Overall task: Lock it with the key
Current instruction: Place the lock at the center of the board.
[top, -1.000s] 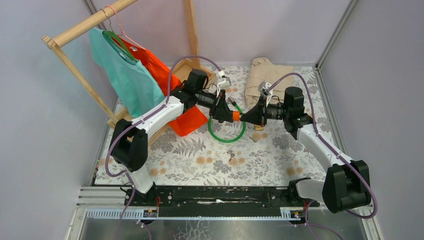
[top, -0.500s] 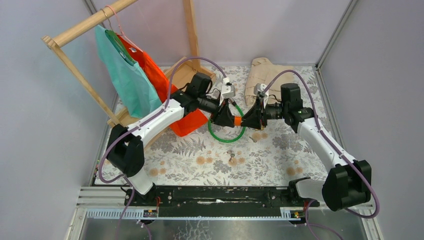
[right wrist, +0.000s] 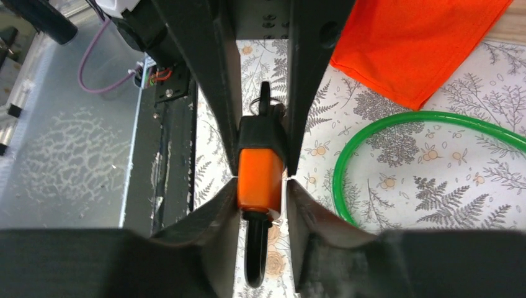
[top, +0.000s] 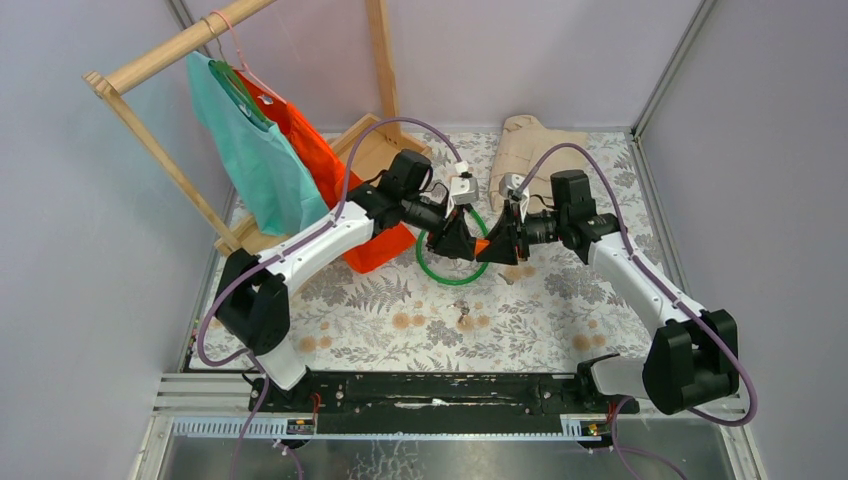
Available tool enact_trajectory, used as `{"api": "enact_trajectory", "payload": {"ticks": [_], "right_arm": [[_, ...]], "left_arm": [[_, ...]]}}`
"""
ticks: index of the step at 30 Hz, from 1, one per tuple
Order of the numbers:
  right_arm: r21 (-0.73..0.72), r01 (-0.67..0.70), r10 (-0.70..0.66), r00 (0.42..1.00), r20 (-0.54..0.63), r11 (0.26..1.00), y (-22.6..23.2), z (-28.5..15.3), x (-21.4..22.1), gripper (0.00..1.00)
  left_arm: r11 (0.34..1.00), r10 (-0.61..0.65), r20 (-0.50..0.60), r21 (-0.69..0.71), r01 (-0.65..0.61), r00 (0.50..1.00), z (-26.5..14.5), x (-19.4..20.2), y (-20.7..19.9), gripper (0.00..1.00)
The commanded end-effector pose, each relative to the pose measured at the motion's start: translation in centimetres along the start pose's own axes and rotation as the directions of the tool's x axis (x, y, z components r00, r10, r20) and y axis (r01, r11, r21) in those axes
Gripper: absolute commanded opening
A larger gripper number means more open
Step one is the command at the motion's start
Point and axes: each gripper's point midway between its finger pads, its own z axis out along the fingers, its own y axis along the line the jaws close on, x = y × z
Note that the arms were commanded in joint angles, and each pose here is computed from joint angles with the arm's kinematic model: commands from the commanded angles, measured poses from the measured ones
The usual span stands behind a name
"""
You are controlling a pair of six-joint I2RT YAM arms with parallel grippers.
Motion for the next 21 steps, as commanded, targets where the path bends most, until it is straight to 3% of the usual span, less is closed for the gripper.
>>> {"api": "enact_trajectory", "payload": {"ticks": [1,6,18,21], "right_arm": [[-0.031,0.057,-0.056,0.998,0.022,0.998,0.3,0.1,-1.6,0.29],[-0.028,0.077,-0.077,0.997,0.008,0.997,0.1,0.0,-1.5,0.01],[-0.006,0.119,-0.119,0.993,-0.001,0.993,-0.2,-1.4,-1.7,0.00],[-0.009,0.118,-0.118,0.993,0.002,0.993,-0.1,-1.5,-1.8,0.00]], "left_arm": [[0.994,0.114,0.058,-0.006,-0.114,0.992,-0.2,-3.0,0.3,0.00],[0.992,0.121,0.046,-0.038,-0.119,0.992,-0.3,-2.7,0.8,0.02],[0.977,0.148,-0.019,-0.152,-0.149,0.989,-2.4,-1.8,2.6,0.62],[0.969,0.173,-0.029,-0.176,-0.175,0.984,-3.1,-1.7,2.9,0.67]]}}
